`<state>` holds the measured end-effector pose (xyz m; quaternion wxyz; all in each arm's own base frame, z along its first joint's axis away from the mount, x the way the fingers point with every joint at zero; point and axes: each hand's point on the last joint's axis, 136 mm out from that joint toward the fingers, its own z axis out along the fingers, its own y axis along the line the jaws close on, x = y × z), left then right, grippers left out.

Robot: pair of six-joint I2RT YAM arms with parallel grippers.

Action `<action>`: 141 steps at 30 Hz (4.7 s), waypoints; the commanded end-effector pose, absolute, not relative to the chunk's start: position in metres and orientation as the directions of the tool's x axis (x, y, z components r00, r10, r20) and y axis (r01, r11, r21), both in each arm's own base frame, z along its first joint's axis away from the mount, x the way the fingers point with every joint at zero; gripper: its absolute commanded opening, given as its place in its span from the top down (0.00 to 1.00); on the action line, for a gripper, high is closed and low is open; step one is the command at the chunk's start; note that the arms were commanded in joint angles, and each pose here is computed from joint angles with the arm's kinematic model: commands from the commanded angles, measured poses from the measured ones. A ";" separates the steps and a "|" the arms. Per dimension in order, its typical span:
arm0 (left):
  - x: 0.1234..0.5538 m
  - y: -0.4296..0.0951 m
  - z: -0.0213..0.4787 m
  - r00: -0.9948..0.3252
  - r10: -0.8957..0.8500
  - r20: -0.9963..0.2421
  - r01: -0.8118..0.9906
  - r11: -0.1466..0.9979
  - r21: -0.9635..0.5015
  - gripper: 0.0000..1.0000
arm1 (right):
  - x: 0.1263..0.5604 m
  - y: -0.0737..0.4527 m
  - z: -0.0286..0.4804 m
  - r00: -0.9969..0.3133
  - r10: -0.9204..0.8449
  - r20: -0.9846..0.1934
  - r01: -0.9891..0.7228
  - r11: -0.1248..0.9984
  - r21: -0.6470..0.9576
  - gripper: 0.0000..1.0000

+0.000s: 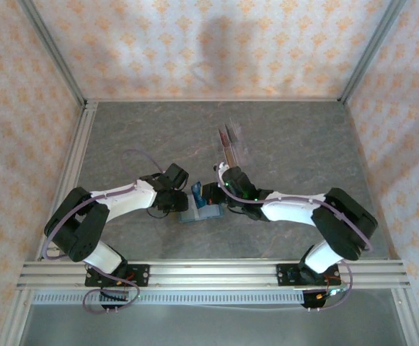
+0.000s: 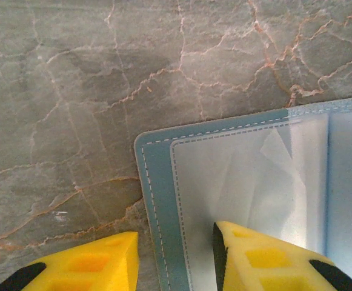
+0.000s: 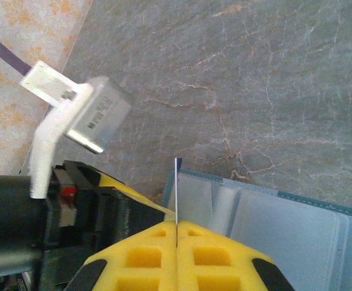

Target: Put the credit cards into the card holder

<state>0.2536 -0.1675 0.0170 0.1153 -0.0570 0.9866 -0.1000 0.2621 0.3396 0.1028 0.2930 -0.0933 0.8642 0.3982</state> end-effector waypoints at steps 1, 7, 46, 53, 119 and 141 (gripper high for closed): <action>0.251 -0.172 0.004 -0.976 -0.106 -0.192 -0.063 0.975 -0.215 0.64 | 0.271 0.348 0.109 -0.791 0.167 -0.589 -0.390 0.604 0.695 1.00; 0.251 -0.173 0.003 -0.976 -0.105 -0.189 -0.063 0.974 -0.217 0.64 | 0.272 0.341 0.083 -0.793 0.197 -0.577 -0.355 0.620 0.700 1.00; 0.251 -0.173 0.002 -0.977 -0.107 -0.185 -0.066 0.975 -0.214 0.65 | 0.275 0.345 0.070 -0.834 0.301 -0.461 -0.253 0.535 0.806 1.00; 0.250 -0.172 0.002 -0.977 -0.107 -0.185 -0.067 0.974 -0.215 0.65 | 0.273 0.349 0.076 -0.852 0.307 -0.423 -0.229 0.508 0.830 1.00; 0.263 -0.169 0.011 -0.955 -0.194 -0.225 -0.123 0.948 -0.293 0.87 | 0.235 0.342 0.027 -0.924 0.030 -0.380 -0.227 0.759 0.611 1.00; 0.260 -0.169 -0.003 -0.964 -0.191 -0.182 -0.138 0.953 -0.270 0.87 | 0.227 0.326 0.019 -0.928 0.135 -0.347 -0.124 0.768 0.628 1.00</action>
